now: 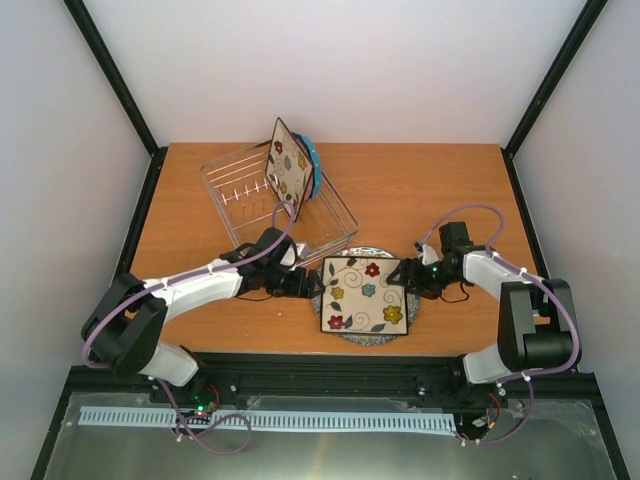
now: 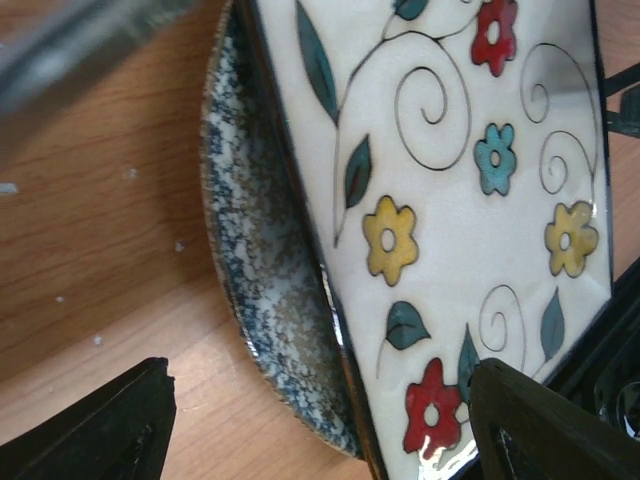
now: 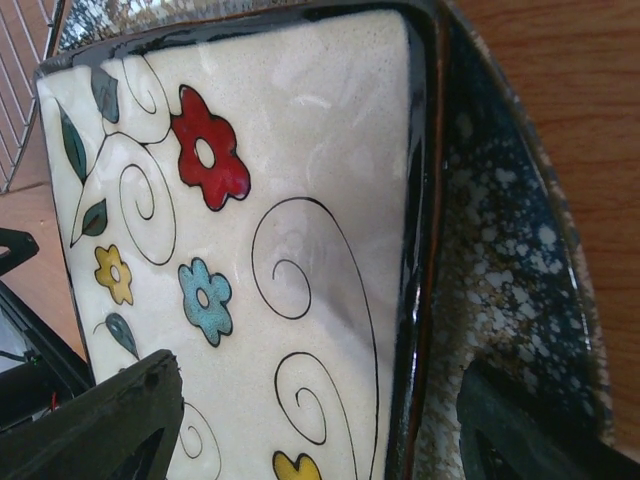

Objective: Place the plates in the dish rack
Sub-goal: Move the plate to the center of the board.

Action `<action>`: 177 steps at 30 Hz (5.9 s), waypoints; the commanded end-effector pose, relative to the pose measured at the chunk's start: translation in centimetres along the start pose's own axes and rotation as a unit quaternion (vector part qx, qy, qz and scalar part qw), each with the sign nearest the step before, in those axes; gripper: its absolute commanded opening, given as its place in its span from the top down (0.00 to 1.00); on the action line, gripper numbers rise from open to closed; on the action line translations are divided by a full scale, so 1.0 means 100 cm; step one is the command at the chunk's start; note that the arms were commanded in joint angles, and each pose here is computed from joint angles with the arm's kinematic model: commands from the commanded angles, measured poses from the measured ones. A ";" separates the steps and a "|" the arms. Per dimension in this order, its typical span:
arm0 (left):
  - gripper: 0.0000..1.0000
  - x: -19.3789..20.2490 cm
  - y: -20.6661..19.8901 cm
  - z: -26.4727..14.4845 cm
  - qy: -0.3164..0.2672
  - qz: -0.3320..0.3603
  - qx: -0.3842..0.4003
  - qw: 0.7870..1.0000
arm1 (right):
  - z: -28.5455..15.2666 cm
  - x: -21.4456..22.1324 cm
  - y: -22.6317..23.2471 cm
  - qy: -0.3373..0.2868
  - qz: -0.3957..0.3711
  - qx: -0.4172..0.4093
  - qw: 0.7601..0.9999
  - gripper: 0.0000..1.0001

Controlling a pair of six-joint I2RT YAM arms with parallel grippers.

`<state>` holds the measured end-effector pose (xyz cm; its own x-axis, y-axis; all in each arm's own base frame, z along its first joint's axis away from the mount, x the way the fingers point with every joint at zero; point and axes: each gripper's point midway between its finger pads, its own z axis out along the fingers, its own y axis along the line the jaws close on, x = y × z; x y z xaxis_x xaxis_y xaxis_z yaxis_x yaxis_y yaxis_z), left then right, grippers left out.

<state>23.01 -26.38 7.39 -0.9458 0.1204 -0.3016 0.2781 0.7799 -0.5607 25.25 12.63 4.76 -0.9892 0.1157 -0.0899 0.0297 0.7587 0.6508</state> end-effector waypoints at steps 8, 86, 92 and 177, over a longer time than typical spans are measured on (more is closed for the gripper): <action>0.19 -0.020 0.011 0.013 -0.020 0.021 -0.002 1.000 | -0.026 -0.013 -0.004 -0.047 -0.001 0.062 0.997 0.25; 0.99 0.011 -0.031 0.052 -0.186 -0.160 0.013 0.969 | -0.160 -0.061 0.087 -0.223 -0.078 0.053 0.970 0.19; 0.99 0.003 -0.053 0.065 -0.176 -0.148 0.031 0.973 | -0.194 -0.085 0.100 -0.275 -0.082 0.073 0.955 0.17; 0.38 -0.103 -0.114 0.051 -0.219 -0.038 0.042 0.974 | -0.165 0.014 -0.004 -0.118 0.032 0.260 0.958 0.01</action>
<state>31.45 -39.51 10.91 -0.8096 -0.2657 -0.5234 0.1688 0.7486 -0.6411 22.24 1.78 17.84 -0.8852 0.3126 -0.3445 0.2333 0.9390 0.2525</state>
